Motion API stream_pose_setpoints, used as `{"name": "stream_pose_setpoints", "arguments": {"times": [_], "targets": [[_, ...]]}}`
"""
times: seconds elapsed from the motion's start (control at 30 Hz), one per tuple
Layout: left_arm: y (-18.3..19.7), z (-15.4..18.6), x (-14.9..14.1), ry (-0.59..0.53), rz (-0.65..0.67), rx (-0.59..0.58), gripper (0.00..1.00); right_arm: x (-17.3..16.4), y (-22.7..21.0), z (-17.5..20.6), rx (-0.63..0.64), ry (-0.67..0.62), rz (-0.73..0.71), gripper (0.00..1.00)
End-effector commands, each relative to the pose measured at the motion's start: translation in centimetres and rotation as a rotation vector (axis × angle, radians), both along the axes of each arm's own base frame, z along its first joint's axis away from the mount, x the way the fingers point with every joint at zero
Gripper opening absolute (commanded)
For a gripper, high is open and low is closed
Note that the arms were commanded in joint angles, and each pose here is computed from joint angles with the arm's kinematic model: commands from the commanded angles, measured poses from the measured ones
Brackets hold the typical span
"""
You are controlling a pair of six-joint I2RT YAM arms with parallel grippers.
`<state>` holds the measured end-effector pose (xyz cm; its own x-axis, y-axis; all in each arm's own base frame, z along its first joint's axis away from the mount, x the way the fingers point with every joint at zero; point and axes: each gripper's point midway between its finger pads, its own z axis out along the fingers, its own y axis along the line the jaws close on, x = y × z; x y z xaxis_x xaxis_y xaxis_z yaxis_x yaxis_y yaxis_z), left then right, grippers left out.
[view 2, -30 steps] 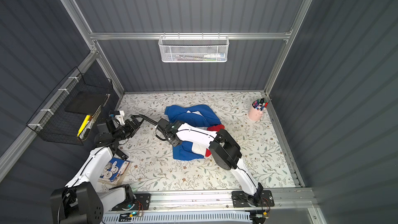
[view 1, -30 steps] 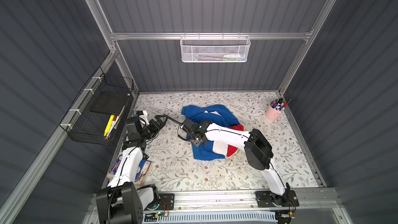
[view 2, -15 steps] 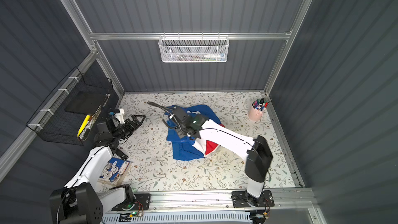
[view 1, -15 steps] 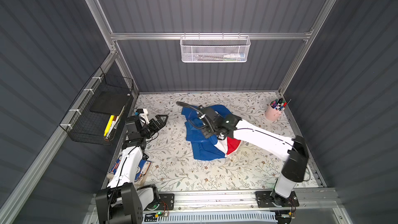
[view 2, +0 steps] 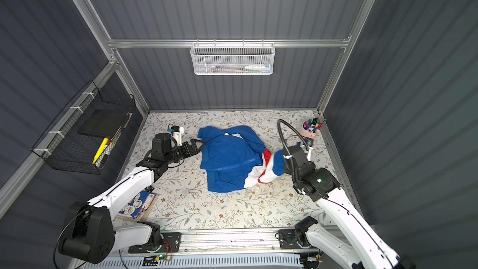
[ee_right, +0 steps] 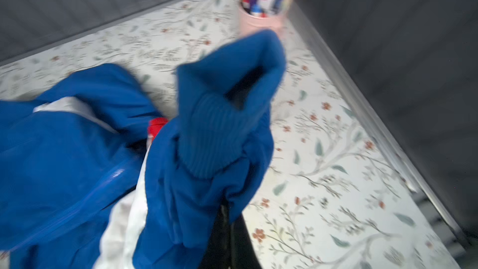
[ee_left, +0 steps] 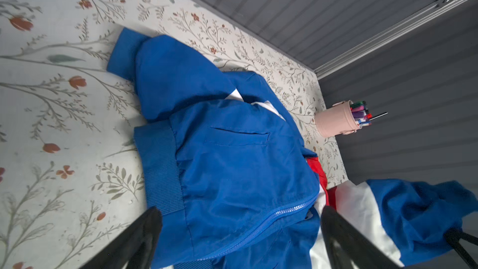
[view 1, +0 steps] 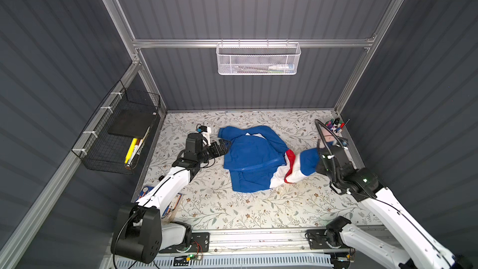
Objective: Unzip the jacket
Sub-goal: Flatten out the jacket at the center of the board.
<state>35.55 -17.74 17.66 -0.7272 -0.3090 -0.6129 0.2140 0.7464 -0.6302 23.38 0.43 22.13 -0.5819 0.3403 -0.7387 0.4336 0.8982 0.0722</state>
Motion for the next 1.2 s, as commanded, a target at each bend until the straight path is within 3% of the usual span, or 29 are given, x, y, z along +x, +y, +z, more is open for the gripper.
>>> {"name": "stream_pose_setpoints", "arguments": {"times": [0.0,0.17,0.27,0.3,0.37,0.53,0.87,1.17], "targets": [[-0.4,-0.2,0.7,-0.018,0.028,0.042,0.96,-2.2,-3.2,-3.4,-0.026,0.151,-0.149,0.0],[0.3,-3.7,-0.1,0.078,0.049,0.11,0.96,-2.1,-3.9,-6.8,0.093,0.235,-0.207,0.0],[-0.4,-5.0,-1.0,0.106,0.011,0.105,0.97,-1.5,-3.7,-7.0,0.133,0.237,-0.209,0.58],[-0.6,-5.3,-1.2,0.113,0.003,0.101,0.97,-1.3,-3.5,-6.7,0.146,0.225,-0.203,0.73],[-0.6,-6.0,-1.4,0.127,-0.005,0.104,0.96,-0.8,-3.0,-5.6,0.165,0.19,-0.163,0.81],[-1.3,-7.9,-1.3,0.17,-0.036,0.11,0.92,-0.2,-1.5,-4.4,0.216,0.126,-0.067,0.81],[-0.3,-12.5,-2.1,0.289,0.007,0.198,0.85,1.9,3.4,-5.9,0.377,0.148,0.168,0.79],[-1.1,-13.6,-2.5,0.312,0.001,0.13,0.76,6.3,5.8,-7.2,0.397,0.216,0.296,0.79]]}}
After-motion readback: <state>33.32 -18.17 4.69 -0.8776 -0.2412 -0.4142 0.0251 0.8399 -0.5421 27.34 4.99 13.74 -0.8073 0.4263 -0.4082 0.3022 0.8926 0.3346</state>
